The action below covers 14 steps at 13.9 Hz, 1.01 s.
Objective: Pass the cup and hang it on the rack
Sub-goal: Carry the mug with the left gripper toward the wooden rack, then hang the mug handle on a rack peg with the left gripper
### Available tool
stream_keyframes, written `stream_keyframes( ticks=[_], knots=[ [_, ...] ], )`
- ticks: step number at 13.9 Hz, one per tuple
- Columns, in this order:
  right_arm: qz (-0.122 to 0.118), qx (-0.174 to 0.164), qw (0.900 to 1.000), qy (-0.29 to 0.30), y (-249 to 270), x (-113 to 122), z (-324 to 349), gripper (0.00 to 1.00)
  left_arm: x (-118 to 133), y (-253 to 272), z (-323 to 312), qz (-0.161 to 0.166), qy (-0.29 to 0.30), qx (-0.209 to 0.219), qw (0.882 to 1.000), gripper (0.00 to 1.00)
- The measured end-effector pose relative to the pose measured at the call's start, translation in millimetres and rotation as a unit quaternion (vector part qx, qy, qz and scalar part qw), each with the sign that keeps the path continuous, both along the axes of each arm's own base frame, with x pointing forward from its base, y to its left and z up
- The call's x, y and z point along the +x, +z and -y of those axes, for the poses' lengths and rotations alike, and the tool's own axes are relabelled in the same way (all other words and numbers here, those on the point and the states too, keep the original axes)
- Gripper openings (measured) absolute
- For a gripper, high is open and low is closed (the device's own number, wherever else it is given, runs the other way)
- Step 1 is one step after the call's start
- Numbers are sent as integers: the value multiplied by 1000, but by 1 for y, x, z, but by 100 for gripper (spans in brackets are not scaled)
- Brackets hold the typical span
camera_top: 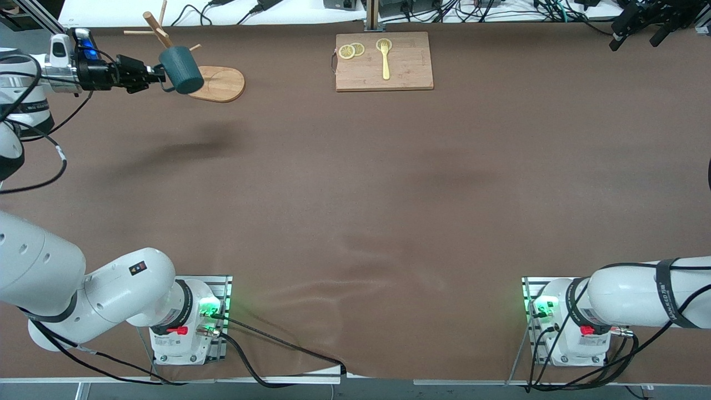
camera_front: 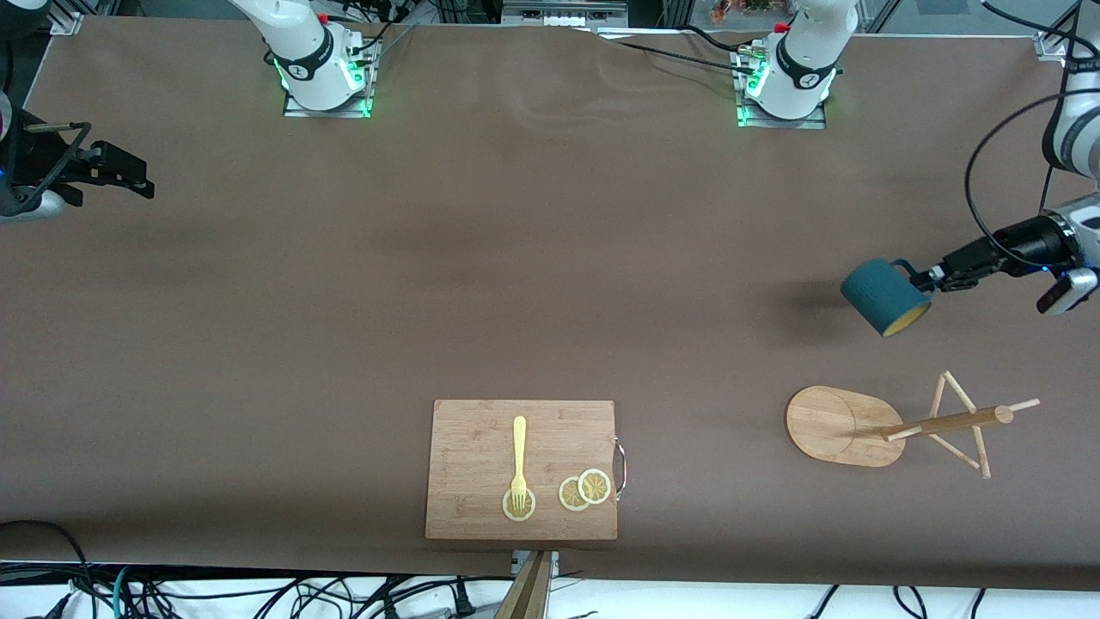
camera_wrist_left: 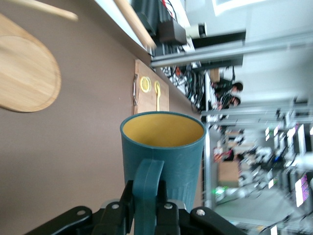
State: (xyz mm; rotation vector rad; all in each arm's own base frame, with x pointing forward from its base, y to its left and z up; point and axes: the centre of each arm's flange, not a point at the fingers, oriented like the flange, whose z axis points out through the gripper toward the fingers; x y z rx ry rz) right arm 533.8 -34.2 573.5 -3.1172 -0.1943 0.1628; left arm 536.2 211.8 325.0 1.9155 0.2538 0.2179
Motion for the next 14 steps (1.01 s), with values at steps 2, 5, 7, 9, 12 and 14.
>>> stream_keyframes(
  ticks=[2,5,7,9,12,14],
  knots=[
    [0,0,1000,0,0,0,0,100,19,-2,-17,-44,31,-43,998,21],
    [0,0,1000,3,0,0,-4,100,34,-11,-17,-99,65,-96,988,21],
    [0,0,1000,6,0,0,-7,100,39,-20,-17,-126,84,-126,980,21],
    [0,0,1000,6,0,0,-7,100,47,-28,-21,-156,97,-148,972,21],
    [1,0,1000,7,1,0,-7,100,59,-28,-25,-209,106,-188,954,21],
    [-1,0,1000,7,0,0,-7,100,62,-36,-25,-227,103,-211,945,21]
  ],
)
